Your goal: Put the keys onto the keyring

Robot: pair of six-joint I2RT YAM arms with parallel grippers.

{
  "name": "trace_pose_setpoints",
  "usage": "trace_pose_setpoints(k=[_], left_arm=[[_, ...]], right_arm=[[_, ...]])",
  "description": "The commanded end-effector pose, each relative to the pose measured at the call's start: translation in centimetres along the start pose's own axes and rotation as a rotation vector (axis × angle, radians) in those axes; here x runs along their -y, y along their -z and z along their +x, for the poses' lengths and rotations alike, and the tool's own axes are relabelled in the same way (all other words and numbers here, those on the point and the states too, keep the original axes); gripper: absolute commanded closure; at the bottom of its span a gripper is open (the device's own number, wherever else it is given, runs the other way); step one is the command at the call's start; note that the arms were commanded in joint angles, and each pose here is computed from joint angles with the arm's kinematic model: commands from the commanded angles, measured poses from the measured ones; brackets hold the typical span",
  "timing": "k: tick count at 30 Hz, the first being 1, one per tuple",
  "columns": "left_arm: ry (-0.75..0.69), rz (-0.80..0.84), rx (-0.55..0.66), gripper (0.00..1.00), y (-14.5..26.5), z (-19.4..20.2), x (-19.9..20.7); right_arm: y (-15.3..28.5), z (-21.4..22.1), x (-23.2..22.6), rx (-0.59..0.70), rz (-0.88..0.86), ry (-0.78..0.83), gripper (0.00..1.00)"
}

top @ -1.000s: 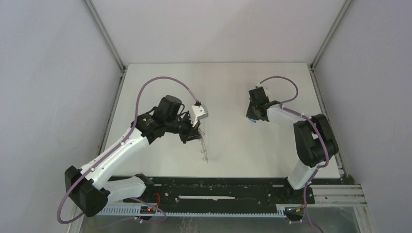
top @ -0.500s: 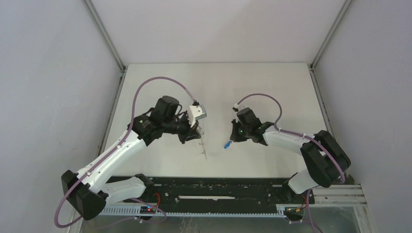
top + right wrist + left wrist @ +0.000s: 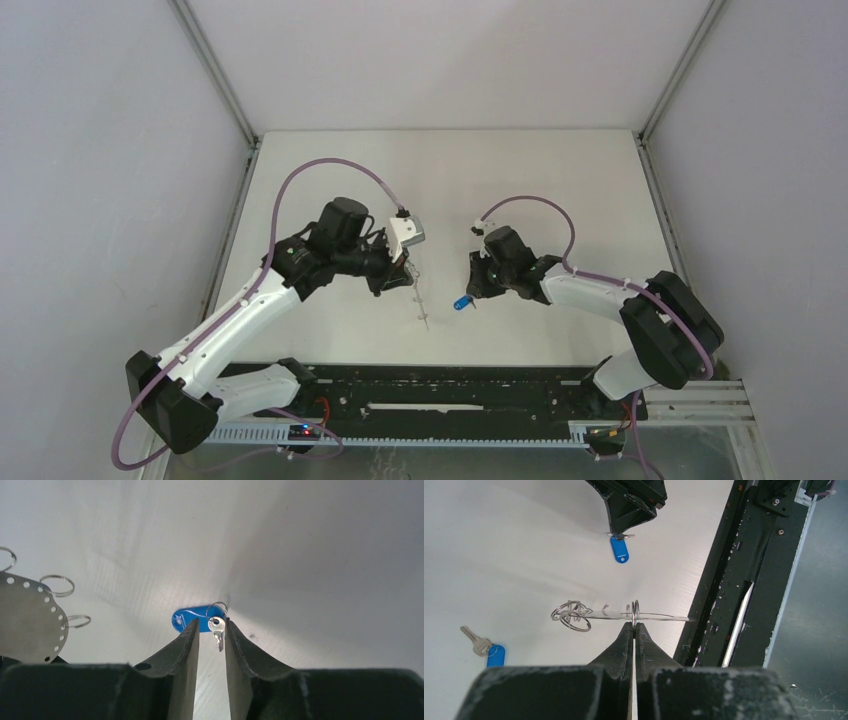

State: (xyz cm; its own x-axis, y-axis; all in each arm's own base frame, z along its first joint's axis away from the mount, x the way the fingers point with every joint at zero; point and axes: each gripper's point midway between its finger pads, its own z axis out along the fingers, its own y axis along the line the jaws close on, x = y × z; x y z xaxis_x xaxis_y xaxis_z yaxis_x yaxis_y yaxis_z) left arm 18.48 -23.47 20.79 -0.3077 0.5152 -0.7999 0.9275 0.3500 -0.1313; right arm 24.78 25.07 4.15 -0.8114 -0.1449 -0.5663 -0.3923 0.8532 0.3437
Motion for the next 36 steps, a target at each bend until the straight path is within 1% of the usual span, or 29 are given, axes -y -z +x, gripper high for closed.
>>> trace_pose_setpoints(k=[1, 5, 7, 8, 14, 18, 20, 24, 25, 28, 36], left_arm=[[-0.020, -0.009, 0.058, 1.00, 0.6, -1.4, 0.0], [-0.023, -0.011, 0.059, 1.00, 0.6, -1.4, -0.1], [-0.023, -0.009, 0.059, 1.00, 0.6, -1.5, 0.0], [-0.024, -0.009, 0.060, 1.00, 0.6, -1.5, -0.1], [-0.020, -0.004, 0.060, 1.00, 0.6, -1.6, 0.0], [-0.016, 0.005, 0.056, 1.00, 0.6, -1.5, 0.2], [-0.014, 0.008, 0.054, 1.00, 0.6, -1.5, 0.3], [-0.010, 0.014, 0.049, 1.00, 0.7, -1.3, 0.4], [-0.008, 0.016, 0.048, 1.00, 0.6, -1.3, 0.5], [-0.006, 0.020, 0.051, 1.00, 0.7, -1.3, 0.6], [-0.003, 0.015, 0.052, 1.00, 0.7, -1.2, 0.5]], right_arm=[[0.6, -1.4, -0.2, 0.059, 0.001, 0.020, 0.64], [1.3, -1.9, -0.2, 0.084, -0.001, 0.030, 0.59], [1.6, -1.9, -0.5, 0.095, -0.021, 0.051, 0.52], [1.6, -1.8, -0.6, 0.095, -0.024, 0.062, 0.51], [1.0, -0.6, -1.2, 0.097, -0.014, 0.161, 0.48], [0.1, -0.7, -1.0, 0.100, 0.020, 0.183, 0.49], [-0.1, -1.1, -0.2, 0.112, 0.067, 0.176, 0.50], [-0.3, -1.2, 0.4, 0.115, 0.098, 0.180, 0.54], [-0.4, -1.8, 0.3, 0.136, 0.096, 0.178, 0.54], [-0.7, -2.0, 0.2, 0.148, 0.092, 0.182, 0.56], [-1.1, -1.8, -0.1, 0.134, 0.068, 0.197, 0.60]])
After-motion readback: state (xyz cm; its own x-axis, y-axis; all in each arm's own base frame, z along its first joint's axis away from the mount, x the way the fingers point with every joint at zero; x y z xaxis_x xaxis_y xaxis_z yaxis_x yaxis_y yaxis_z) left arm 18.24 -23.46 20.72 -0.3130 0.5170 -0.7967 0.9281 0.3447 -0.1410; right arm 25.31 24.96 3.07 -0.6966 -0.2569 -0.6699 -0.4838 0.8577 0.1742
